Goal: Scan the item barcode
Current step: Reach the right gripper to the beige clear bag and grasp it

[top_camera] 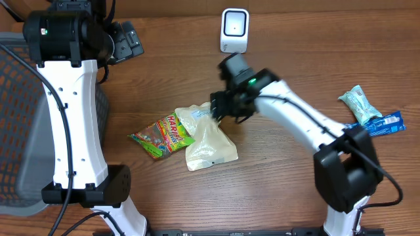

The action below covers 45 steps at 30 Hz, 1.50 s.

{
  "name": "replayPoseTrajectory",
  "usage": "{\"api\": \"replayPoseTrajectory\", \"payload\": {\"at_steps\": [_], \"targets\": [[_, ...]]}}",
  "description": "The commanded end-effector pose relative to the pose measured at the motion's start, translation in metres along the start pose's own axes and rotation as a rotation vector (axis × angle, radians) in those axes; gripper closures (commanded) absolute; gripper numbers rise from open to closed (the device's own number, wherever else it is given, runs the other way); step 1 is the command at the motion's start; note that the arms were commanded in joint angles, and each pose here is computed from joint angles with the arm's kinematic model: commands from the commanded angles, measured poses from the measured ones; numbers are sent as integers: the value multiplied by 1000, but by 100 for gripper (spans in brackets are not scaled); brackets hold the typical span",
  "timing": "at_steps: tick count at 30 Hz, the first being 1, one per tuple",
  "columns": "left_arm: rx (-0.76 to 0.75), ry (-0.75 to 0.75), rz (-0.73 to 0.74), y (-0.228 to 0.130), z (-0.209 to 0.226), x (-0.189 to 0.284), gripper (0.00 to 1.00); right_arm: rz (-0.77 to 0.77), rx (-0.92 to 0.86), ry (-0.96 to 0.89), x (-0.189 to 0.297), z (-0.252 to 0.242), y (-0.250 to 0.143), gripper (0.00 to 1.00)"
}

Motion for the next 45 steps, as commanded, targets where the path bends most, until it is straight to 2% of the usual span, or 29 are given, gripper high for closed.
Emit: {"api": "replayPoseTrajectory", "payload": {"at_steps": [1, 13, 16, 22, 23, 25, 29, 34, 36, 40, 41, 45], "targets": [[10, -5, -25, 1, 2, 8, 0, -49, 62, -110, -4, 20, 1, 24], [10, -5, -25, 1, 2, 8, 0, 46, 199, -98, -36, 84, -35, 31], [10, -5, -26, 1, 2, 8, 0, 72, 122, -164, -52, 78, -41, 37], [10, -5, -26, 1, 2, 8, 0, 96, -35, -200, -53, 54, -38, 62], [10, -5, -25, 1, 2, 8, 0, 103, -53, -206, -52, 52, -38, 76], [10, -5, -25, 1, 2, 8, 0, 106, -60, -209, -52, 49, -38, 87], [9, -5, -25, 1, 2, 8, 0, 137, -96, -240, -38, 24, -29, 96], [10, -5, -26, 1, 2, 8, 0, 154, -11, -284, -31, -9, -21, 95], [10, -5, -26, 1, 2, 8, 0, 151, 53, -288, -29, -17, -17, 88], [10, -5, -25, 1, 2, 8, 0, 103, 150, -286, -13, -17, 3, 52], [10, -5, -26, 1, 2, 8, 0, 78, 157, -285, -6, -14, 11, 47], [10, -5, -26, 1, 2, 8, 0, -8, 215, -258, 11, 11, 30, 42]]}}
Point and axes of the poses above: each gripper's point midway between its finger pads, its own x axis back along the fingers, its own z axis along the line the jaws close on, y = z × x, the point moved 8 cm from there along x, back along the fingers, and after that the axes turned 15 degrees about x, right-handed, at the moved point
